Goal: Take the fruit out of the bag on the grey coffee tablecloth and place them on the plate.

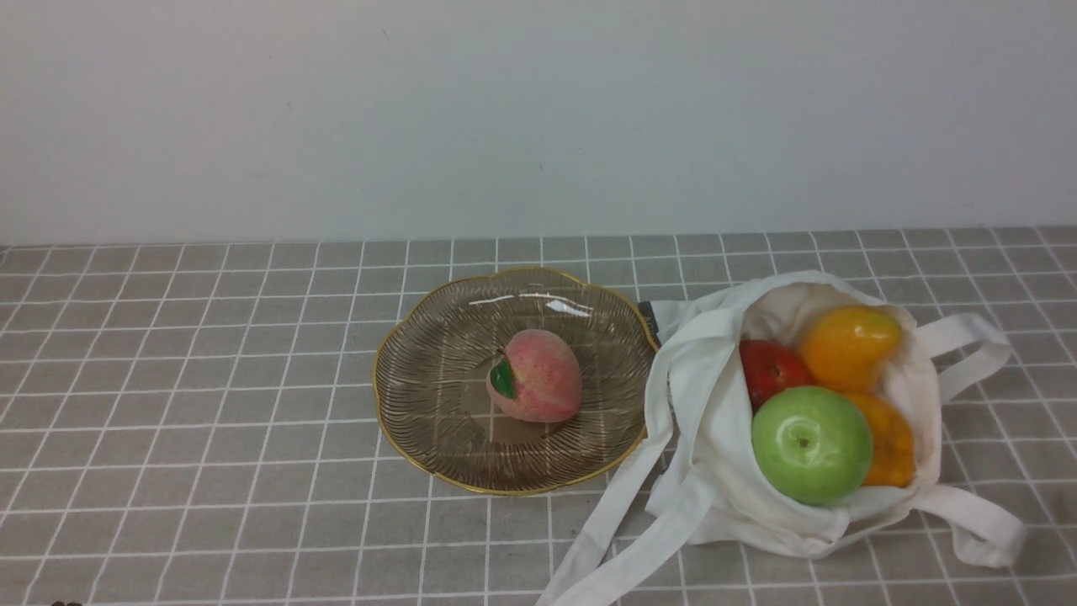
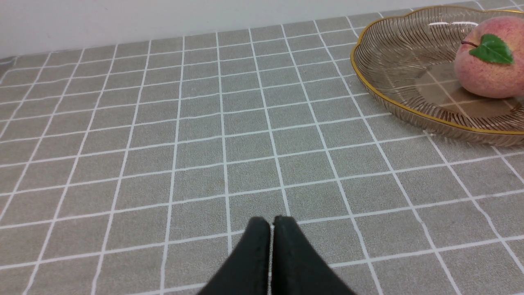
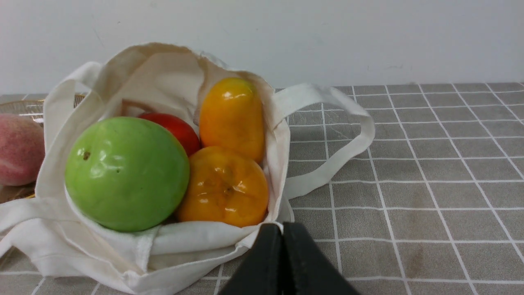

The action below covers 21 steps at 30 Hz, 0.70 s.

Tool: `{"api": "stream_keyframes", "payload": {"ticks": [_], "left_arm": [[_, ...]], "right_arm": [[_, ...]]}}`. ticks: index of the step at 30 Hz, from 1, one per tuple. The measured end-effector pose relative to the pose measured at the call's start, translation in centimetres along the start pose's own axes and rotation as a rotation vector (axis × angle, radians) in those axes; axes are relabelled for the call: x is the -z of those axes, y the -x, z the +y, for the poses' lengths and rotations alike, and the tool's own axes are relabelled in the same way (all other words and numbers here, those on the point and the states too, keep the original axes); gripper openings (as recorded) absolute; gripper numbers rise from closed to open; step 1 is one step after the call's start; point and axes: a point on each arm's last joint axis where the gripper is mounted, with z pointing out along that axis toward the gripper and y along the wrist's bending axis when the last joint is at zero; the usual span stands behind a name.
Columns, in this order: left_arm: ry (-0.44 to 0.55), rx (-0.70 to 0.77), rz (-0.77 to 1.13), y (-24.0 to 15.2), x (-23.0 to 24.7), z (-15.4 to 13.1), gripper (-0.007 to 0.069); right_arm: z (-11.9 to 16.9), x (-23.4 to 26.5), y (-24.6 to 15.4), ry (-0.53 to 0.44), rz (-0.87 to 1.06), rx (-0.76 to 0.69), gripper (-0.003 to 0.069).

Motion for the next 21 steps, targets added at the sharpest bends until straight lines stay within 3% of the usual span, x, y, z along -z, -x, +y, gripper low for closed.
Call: {"api": "stream_keyframes", "payload": {"ticks": [21], "left_arm": [[0.000,0.000,0.000,0.00,0.00,0.00,-0.0008]], "right_arm": [[0.00,0.01,0.00,0.000,0.002,0.006,-0.0015]]}}
